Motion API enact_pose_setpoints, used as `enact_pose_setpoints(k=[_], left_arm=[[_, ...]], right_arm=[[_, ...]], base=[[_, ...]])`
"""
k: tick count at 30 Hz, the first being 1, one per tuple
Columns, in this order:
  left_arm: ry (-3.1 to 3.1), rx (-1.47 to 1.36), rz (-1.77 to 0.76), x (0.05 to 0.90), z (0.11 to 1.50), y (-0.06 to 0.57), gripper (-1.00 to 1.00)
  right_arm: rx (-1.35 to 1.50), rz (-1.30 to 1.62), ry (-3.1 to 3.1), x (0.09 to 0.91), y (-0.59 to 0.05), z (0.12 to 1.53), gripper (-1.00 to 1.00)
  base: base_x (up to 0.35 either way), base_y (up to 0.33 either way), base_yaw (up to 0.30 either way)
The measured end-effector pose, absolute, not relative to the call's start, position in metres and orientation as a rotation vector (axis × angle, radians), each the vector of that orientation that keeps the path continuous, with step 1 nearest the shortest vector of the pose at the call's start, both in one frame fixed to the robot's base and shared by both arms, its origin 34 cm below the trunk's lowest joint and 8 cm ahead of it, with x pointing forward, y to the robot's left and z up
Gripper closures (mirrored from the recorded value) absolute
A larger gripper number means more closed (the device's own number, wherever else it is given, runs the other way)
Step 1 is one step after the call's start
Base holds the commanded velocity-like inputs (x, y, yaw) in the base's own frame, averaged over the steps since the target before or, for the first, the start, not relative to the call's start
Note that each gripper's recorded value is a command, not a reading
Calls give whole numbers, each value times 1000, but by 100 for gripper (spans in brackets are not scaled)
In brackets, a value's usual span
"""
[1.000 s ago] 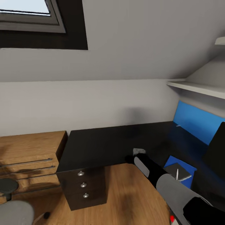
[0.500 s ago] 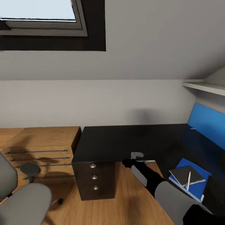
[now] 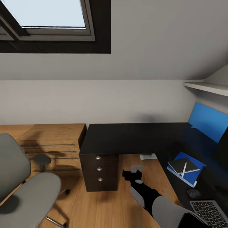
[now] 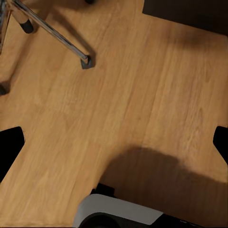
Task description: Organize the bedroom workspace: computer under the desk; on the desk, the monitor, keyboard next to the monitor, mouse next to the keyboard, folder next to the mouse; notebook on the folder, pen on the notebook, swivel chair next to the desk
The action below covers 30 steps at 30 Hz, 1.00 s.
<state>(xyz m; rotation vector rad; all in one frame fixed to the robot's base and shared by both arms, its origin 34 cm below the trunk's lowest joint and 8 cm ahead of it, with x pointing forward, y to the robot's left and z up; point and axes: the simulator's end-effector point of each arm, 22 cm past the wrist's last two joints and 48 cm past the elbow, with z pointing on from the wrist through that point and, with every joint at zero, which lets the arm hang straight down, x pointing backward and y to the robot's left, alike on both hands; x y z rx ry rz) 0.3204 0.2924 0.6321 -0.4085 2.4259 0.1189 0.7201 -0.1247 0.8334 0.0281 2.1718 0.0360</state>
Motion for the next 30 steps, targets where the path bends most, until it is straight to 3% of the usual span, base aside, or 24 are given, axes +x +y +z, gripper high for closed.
enact_pose_setpoints(k=[9, 30], left_arm=[[2425, -410, 120, 320, 632, 293, -100], [2426, -402, 114, 321, 632, 290, -100]], right_arm=[[-104, 85, 2175, 663, -114, 778, -100], [-128, 69, 2318, 561, -140, 701, -100]], base=[[-240, 0, 2], [-19, 0, 0]])
